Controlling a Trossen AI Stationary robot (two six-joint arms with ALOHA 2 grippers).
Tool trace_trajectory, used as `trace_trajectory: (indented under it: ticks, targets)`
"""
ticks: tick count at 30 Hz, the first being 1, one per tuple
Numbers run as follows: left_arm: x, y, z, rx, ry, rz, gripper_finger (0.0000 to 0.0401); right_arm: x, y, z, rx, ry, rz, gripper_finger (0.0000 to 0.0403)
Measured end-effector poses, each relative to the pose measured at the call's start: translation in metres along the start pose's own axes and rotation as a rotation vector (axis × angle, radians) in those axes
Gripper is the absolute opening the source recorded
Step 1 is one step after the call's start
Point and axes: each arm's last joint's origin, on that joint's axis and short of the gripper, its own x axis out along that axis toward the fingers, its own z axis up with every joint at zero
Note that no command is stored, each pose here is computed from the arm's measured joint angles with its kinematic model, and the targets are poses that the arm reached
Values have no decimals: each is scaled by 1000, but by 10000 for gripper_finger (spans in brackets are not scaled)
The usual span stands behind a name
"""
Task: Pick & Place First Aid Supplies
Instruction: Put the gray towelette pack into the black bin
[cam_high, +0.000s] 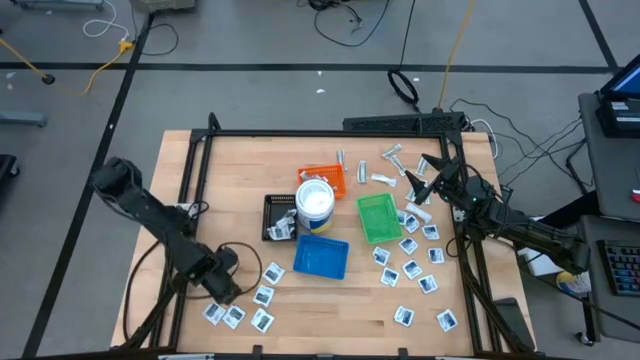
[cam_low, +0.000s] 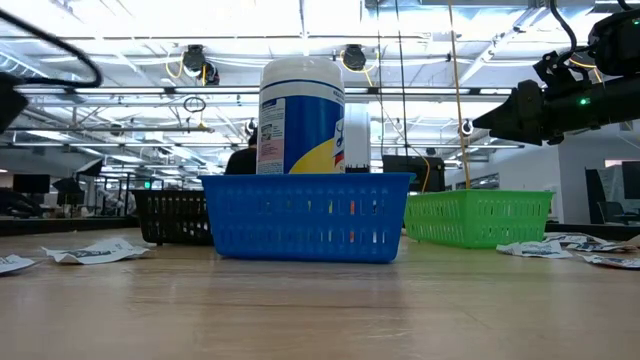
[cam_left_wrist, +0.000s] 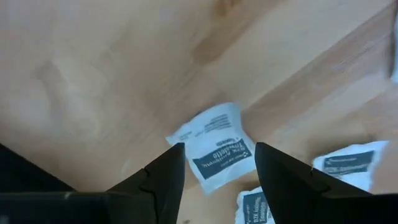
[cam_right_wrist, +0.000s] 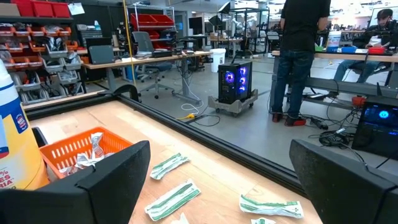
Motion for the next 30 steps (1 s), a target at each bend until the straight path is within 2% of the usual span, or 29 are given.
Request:
trace_trajectory:
  ticks: [5,10,14,19,21,30]
  targets:
    - [16,-2,-6,-6,-3,72,191,0,0,0,0,0,0,380]
    - [22,-5,-6,47,-24,83,165,0,0,0,0,0,0,380]
    - [30,-8,-5,102,-15,48,113,0,0,0,0,0,0,380]
    - [32,-9,-4,109,-15,37,33,0,0,0,0,1,0,380]
    - [32,-9,-4,112,-15,36,13,0,0,0,0,0,0,380]
    - [27,-4,-3,122,-37,36,7,0,0,0,0,0,0,380]
